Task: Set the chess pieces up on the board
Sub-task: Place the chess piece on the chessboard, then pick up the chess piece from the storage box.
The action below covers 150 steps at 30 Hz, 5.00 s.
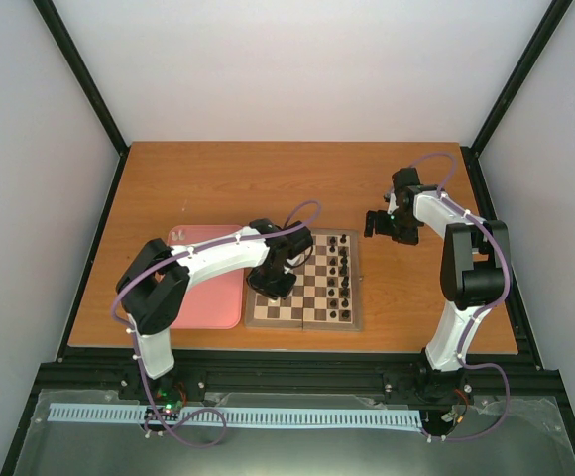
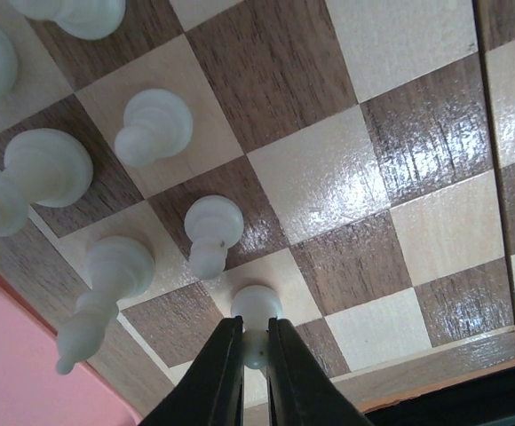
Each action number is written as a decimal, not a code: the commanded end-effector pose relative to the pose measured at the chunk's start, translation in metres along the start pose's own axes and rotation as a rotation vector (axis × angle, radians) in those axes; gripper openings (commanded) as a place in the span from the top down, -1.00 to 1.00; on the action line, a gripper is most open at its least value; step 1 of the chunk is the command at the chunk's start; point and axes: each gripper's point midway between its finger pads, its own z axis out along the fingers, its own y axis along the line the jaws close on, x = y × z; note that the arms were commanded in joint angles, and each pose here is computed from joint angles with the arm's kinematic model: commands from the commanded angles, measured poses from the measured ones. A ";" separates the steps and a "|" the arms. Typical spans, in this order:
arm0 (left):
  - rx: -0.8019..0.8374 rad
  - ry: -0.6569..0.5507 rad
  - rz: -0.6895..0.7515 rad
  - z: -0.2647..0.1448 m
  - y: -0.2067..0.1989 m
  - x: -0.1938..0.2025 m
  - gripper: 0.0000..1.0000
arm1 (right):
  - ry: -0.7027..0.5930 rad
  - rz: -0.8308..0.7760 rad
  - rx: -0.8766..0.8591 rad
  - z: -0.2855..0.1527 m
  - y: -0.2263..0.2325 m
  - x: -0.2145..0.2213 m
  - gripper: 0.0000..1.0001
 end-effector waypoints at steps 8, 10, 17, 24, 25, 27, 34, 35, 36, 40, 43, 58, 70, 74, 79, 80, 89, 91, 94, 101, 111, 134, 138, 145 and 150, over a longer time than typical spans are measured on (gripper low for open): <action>0.018 0.003 0.015 0.006 -0.007 -0.001 0.63 | -0.025 -0.003 -0.003 -0.005 -0.002 -0.003 -1.00; 0.017 0.003 0.013 0.005 -0.006 -0.001 0.63 | -0.026 -0.004 -0.001 -0.006 -0.002 -0.004 -1.00; 0.016 0.008 0.017 0.003 -0.005 0.001 0.61 | -0.027 -0.002 -0.008 -0.006 0.000 -0.004 -1.00; 0.007 0.009 0.014 0.001 -0.003 0.004 0.61 | -0.025 -0.002 -0.010 -0.005 0.000 -0.003 -1.00; 0.008 0.010 0.014 0.001 -0.003 0.004 0.61 | -0.027 -0.002 -0.011 -0.005 0.000 -0.004 -1.00; 0.008 0.009 0.014 0.001 -0.003 0.004 0.61 | -0.026 -0.002 -0.011 -0.005 0.000 -0.004 -1.00; 0.005 0.007 0.022 -0.001 -0.003 0.003 0.61 | -0.029 -0.002 -0.010 -0.006 0.000 -0.005 -1.00; 0.006 0.003 0.025 -0.004 -0.003 0.002 0.58 | -0.029 -0.002 -0.010 -0.006 0.000 -0.005 -1.00; 0.007 -0.001 0.028 -0.006 -0.004 0.001 0.51 | -0.028 -0.003 -0.011 -0.006 0.000 -0.005 -1.00; 0.013 -0.024 0.037 -0.016 -0.005 -0.004 0.31 | -0.029 -0.002 -0.013 -0.006 0.001 -0.005 -1.00; 0.014 -0.033 0.039 -0.023 -0.006 -0.005 0.23 | -0.029 -0.003 -0.016 -0.006 0.001 -0.005 -1.00; 0.141 -0.290 -0.022 -0.155 0.003 -0.048 0.07 | -0.032 0.002 -0.022 -0.005 0.002 -0.007 -1.00; -0.105 -0.278 -0.659 -0.110 0.250 -0.045 -0.01 | -0.034 0.004 -0.037 -0.007 0.005 -0.007 -1.00; -0.141 -0.248 -0.747 -0.081 0.291 -0.038 0.06 | -0.032 0.002 -0.033 -0.006 0.004 -0.007 -1.00; -0.145 -0.225 -0.763 -0.057 0.311 -0.048 0.16 | -0.027 0.003 -0.033 -0.005 0.004 -0.007 -1.00; -0.142 -0.223 -0.762 -0.054 0.312 -0.052 0.17 | -0.027 0.003 -0.032 -0.005 0.004 -0.007 -1.00; -0.179 -0.190 -0.743 -0.033 0.330 -0.071 0.18 | -0.019 0.005 -0.020 -0.004 0.002 -0.008 -1.00; -0.178 -0.183 -0.745 -0.029 0.333 -0.073 0.19 | -0.017 0.005 -0.017 -0.004 0.002 -0.007 -1.00; -0.172 -0.178 -0.742 -0.025 0.335 -0.076 0.19 | -0.014 0.005 -0.011 -0.003 0.000 -0.007 -1.00; -0.170 -0.153 -0.739 -0.012 0.338 -0.079 0.21 | -0.015 0.002 -0.004 -0.003 0.000 -0.013 -1.00; -0.166 -0.132 -0.750 -0.002 0.341 -0.077 0.22 | -0.004 0.005 0.003 0.001 -0.002 -0.010 -1.00; -0.139 -0.126 -0.750 0.003 0.338 -0.079 0.76 | -0.006 0.005 0.008 0.000 -0.003 -0.010 -1.00; -0.104 -0.129 -0.751 0.001 0.331 -0.078 0.88 | -0.008 0.006 0.008 -0.001 -0.002 -0.010 -1.00; -0.047 -0.135 -0.730 -0.014 0.308 -0.061 0.97 | -0.011 0.009 0.003 -0.001 -0.001 -0.011 -1.00; -0.034 -0.148 -0.640 -0.042 0.268 -0.044 0.98 | -0.012 0.007 0.007 -0.002 -0.002 -0.011 -1.00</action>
